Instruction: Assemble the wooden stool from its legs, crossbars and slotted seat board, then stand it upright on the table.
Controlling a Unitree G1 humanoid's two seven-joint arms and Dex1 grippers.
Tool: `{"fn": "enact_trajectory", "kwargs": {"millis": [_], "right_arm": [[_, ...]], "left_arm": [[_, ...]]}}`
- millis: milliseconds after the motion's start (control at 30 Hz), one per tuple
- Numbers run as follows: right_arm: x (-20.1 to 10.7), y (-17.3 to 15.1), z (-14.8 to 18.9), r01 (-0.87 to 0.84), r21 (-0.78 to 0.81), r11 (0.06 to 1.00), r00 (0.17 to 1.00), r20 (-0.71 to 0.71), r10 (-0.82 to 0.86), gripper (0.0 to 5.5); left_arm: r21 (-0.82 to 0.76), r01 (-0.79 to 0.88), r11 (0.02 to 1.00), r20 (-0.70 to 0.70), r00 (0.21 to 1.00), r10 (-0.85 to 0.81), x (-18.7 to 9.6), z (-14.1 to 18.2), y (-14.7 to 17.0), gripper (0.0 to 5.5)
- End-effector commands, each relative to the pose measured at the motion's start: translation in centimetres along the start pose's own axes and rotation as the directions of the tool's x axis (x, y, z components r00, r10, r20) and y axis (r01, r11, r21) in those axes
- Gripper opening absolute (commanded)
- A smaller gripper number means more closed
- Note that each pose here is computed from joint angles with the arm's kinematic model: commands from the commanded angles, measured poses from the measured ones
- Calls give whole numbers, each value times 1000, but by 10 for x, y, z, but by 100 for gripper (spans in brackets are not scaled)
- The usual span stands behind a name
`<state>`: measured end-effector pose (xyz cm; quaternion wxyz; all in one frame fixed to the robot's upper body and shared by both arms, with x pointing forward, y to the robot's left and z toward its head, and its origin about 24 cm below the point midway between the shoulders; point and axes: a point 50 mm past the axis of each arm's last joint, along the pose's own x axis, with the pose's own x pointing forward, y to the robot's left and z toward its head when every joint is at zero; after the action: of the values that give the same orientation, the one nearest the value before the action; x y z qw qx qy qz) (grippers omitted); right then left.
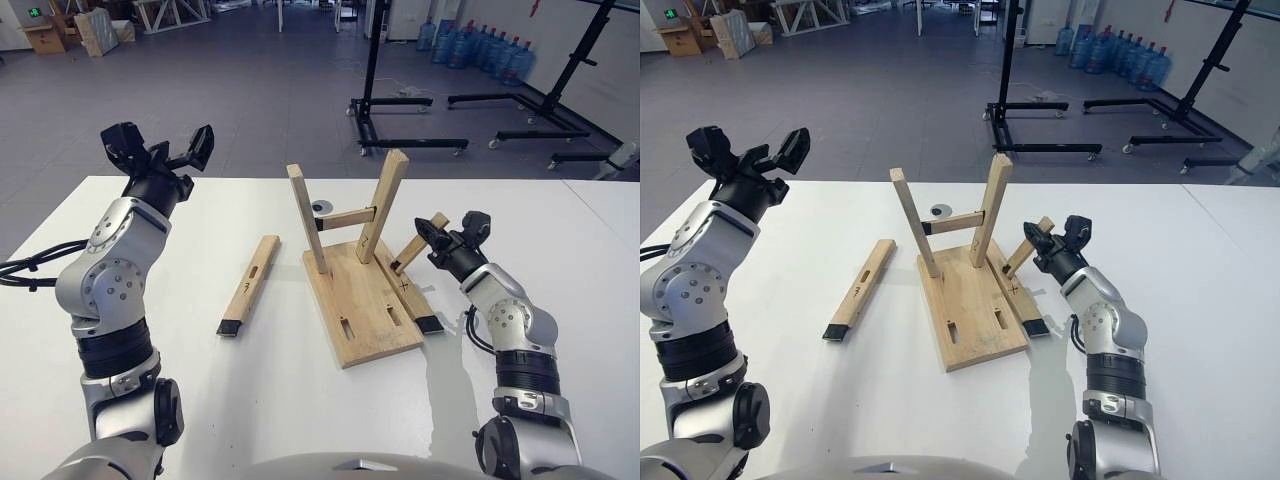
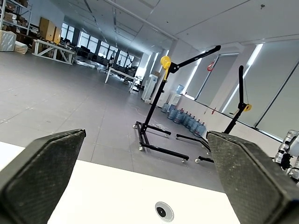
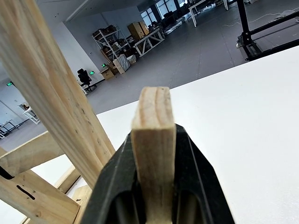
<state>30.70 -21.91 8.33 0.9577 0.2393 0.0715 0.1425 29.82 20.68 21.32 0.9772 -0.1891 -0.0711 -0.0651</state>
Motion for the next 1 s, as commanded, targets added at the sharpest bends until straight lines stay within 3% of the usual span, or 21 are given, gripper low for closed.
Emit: {"fn": "enact_trajectory", "kwargs": {"millis": [33,333,533,667,800,1000], "right_arm": [[-2,-3,-6,10,-18,1000,1000,-23,-11,39],[-3,-6,-21,26,-103,994,997,-69,-33,39],[-7,3,-33,6,-252,968,996,-86,-29,39],[-19,3,-68,-2,-355,935,987,-153,-55,39],[-44,-18,-121,37,-375,926,952,-269,-147,39],[-35,-20,-109,45,-347,937,967,-220,-128,39]], "left_arm": [[13,-1,1000,-6,1000,2,-1,-2,-2,473],[14,0,1000,-5,1000,0,-1,-2,-4,473],[22,-1,1000,-4,1000,1,-2,-2,-4,473],[27,-2,1000,-5,1000,2,-2,-2,-5,473],[33,2,999,-10,1000,-1,-1,-3,-5,473],[36,1,999,-7,1000,-1,0,-3,-5,473]]}}
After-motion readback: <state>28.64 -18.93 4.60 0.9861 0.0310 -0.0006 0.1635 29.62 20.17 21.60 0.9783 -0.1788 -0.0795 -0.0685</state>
